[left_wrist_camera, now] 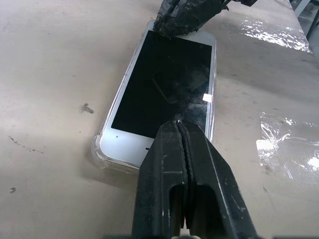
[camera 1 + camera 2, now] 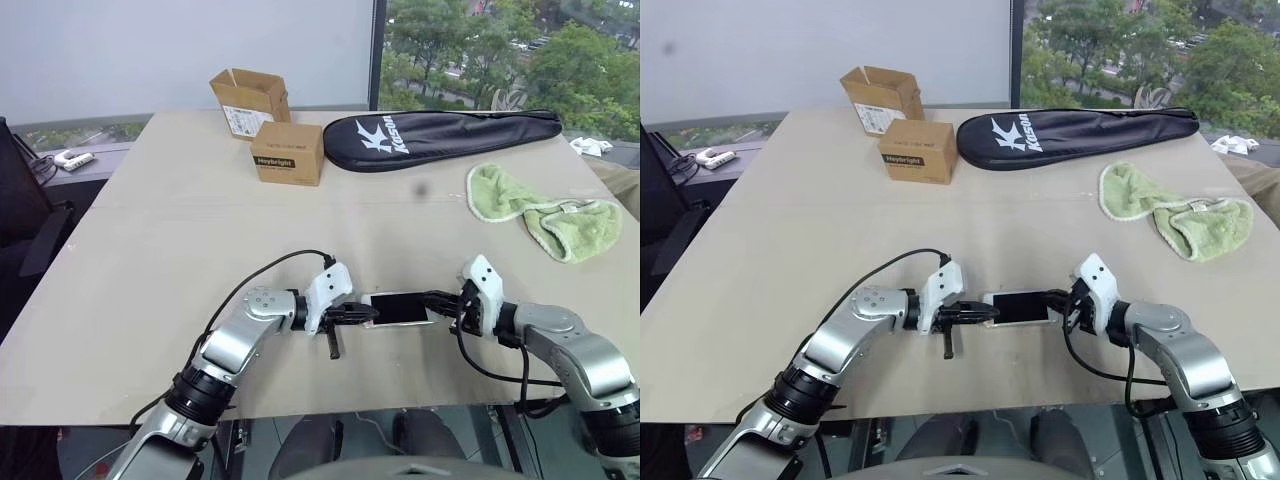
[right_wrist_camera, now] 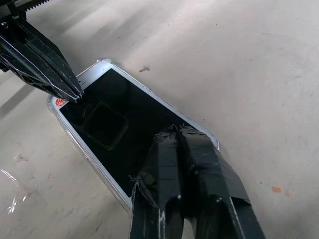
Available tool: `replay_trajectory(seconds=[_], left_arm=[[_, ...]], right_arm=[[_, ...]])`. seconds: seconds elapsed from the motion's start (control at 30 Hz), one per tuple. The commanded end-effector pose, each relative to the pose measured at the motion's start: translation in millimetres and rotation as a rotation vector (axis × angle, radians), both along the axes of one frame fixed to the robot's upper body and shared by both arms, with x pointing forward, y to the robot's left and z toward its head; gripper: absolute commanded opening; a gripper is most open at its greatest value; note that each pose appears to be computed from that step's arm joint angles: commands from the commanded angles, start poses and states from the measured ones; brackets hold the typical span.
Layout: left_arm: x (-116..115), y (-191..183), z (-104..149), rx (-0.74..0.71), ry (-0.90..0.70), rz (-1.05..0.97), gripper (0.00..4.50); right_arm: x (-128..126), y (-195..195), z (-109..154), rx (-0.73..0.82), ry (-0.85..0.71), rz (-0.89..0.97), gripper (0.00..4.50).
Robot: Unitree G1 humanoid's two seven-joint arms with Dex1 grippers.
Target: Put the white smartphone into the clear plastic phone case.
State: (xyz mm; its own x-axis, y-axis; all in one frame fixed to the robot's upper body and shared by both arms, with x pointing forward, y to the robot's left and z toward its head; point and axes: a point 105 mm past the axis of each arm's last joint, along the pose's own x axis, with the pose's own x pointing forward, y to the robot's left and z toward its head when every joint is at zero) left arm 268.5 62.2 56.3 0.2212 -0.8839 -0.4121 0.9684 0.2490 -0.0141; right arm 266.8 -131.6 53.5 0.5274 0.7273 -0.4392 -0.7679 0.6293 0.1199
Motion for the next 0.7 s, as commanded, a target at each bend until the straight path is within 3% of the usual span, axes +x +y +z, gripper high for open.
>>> replay_trajectory(seconds=[0.03,0.33,0.57,0.7], left_arm=[[1.7,4.3,2.7,0.018,-0.016,0.015,0.00],[3.5,5.2,4.1,0.019,-0.020,0.024,0.00],[4.1,2.6,4.2,0.012,-0.021,0.021,0.00],[4.3,0.7,4.2,0.008,-0.023,0.019,0.00]], right_arm=[[-45.6,-58.0,-107.8,-0.304,0.437,-0.185,0.03],[-49.9,-64.9,-114.6,-0.346,0.446,-0.174,0.03],[-36.5,-51.6,-86.1,-0.216,0.228,-0.054,0.03],[-27.6,-42.8,-60.3,-0.108,0.009,0.009,0.03]])
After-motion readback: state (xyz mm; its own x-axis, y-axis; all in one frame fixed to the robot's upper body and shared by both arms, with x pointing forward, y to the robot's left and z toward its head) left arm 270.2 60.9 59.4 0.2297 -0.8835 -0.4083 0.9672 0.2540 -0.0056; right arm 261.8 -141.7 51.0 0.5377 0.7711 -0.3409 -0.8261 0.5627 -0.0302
